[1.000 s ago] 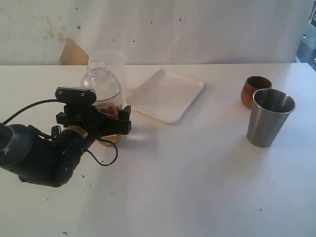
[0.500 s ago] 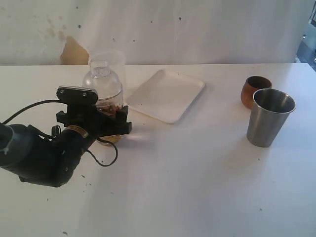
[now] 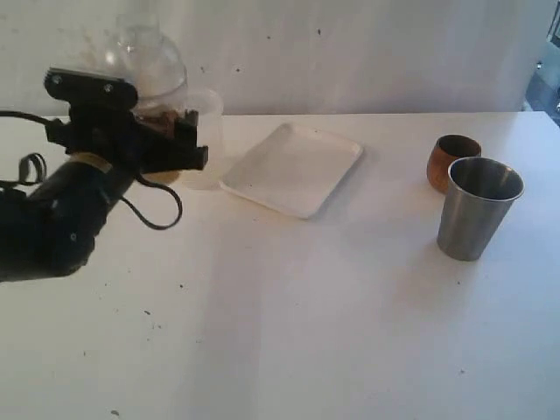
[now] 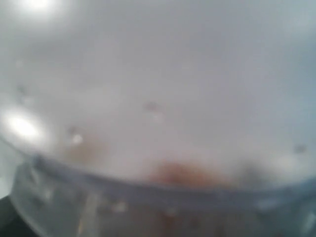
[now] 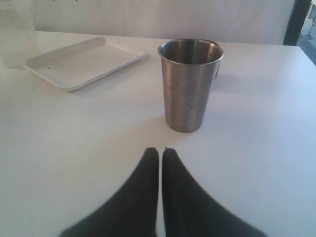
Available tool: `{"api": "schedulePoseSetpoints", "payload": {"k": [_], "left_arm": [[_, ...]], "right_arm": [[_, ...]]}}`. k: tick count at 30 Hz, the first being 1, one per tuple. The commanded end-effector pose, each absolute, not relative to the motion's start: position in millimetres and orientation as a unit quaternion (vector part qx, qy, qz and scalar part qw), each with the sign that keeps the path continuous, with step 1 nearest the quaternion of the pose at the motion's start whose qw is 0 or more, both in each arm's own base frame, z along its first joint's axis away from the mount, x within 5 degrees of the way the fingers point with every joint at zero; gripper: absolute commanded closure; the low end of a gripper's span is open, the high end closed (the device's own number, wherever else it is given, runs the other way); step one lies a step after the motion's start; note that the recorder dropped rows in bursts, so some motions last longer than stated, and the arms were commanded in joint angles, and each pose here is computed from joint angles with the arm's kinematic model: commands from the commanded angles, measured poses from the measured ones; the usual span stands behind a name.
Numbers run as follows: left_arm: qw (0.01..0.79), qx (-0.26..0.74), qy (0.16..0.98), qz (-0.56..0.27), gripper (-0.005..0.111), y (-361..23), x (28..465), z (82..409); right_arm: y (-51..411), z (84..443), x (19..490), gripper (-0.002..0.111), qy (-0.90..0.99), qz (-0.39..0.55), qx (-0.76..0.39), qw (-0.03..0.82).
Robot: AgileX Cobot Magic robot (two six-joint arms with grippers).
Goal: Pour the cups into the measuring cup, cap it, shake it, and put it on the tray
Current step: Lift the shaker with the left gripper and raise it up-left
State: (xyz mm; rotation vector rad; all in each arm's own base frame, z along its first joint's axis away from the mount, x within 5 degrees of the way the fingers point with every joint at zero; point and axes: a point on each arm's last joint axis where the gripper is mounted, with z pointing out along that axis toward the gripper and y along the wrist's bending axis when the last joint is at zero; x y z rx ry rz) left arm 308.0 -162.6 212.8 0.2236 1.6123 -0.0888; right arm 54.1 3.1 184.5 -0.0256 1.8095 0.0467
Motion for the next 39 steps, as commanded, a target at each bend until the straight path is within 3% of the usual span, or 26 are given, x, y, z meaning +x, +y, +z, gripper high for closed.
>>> {"api": "schedulePoseSetpoints", "payload": {"k": [1,7,10,21,32,39], "left_arm": [[0.693,0.019,0.721,-0.022,0.107,-117,336,261],[0.686,0.005,0.727,0.032,0.107,-64,373,268],[0.664,0.092,0.739,0.067,0.107,-54,397,252],[0.616,0.238,0.734,0.158,0.107,-55,476,210],[0.6,0.353,0.667,0.267,0.107,-61,521,204],[0.598,0.385,0.627,0.319,0.107,-61,527,209]], "right_arm": [[3,185,54,0.106,0.783,0.02,-0.009,0.622],[3,185,54,0.106,0.783,0.02,-0.009,0.622],[3,185,54,0.106,0.783,0.02,-0.009,0.622],[3,185,54,0.106,0.783,0.02,-0.009,0.622],[3,185,54,0.106,0.783,0.02,-0.009,0.622],[3,185,54,0.106,0.783,0.02,-0.009,0.622]]}}
